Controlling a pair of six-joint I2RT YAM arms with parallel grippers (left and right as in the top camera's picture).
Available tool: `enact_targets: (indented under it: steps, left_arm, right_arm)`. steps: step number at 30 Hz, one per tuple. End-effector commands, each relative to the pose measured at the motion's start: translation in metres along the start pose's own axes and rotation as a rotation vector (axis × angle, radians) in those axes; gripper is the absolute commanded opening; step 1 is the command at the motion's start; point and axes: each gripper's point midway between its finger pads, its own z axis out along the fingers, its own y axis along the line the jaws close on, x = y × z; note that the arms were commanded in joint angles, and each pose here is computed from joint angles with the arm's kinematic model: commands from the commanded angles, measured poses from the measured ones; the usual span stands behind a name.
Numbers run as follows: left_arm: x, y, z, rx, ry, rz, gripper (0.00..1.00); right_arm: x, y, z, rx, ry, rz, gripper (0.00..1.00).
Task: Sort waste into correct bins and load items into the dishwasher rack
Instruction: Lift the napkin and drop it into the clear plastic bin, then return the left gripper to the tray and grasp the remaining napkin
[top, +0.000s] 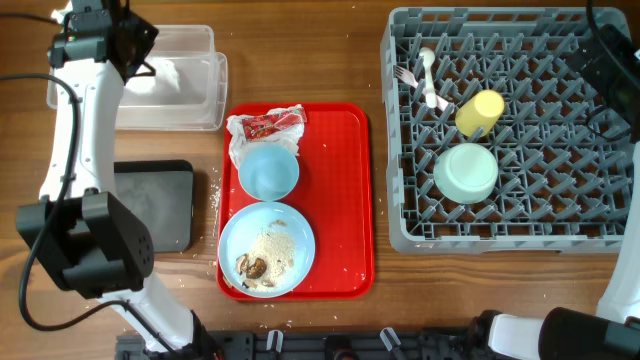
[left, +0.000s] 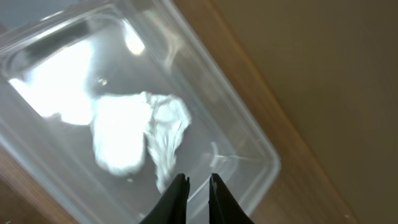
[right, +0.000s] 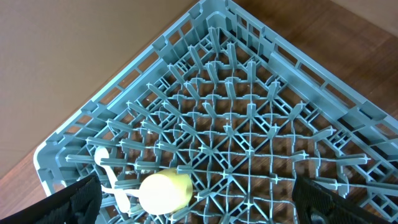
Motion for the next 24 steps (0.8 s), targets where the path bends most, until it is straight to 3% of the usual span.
enact_targets:
  steps: [1,2,4,6,9,13,16,19,24]
  left_arm:
    - [0.01,0.016,0.019,-0.064,0.037,-0.012,0.28]
    - [0.011,0.017,0.019,-0.07,0.043,-0.011,0.39]
    - [0.017,0.016,0.018,-0.067,0.065,-0.005,0.45]
    - [0.03,0.006,0.016,-0.013,0.129,0.039,0.43]
    - [0.068,-0.028,0.008,0.156,0.263,0.264,0.36]
    - [0.117,-0.059,-0.003,0.202,0.31,0.46,0.42]
    - [0.158,-0.081,-0.015,0.226,0.337,0.571,0.59]
    - [0.188,-0.083,-0.019,0.151,0.322,0.665,0.77]
    - [0.224,-0.074,-0.006,0.098,0.394,0.724,0.81]
  right_arm:
    - [0.0,-0.003,0.004,0.022,-0.002,0.014,1.0]
    - [0.0,-0.003,0.004,0.022,-0.002,0.013,1.0]
    - [0.0,-0.003,0.004,0.022,-0.001,0.013,1.0]
    - [0.0,-0.003,0.004,0.022,-0.002,0.013,1.0]
    - [0.0,-0.003,0.004,0.022,-0.002,0.013,1.0]
    - [0.0,-0.003,0.004,0.022,-0.002,0.013,1.0]
    - [0.0,-0.003,0.004,0.022,-0.002,0.014,1.0]
    - [0.0,-0.003,0.004,0.022,-0.001,0.013,1.0]
    - [0.0,-0.003,0.004,0.022,-0.002,0.014,1.0]
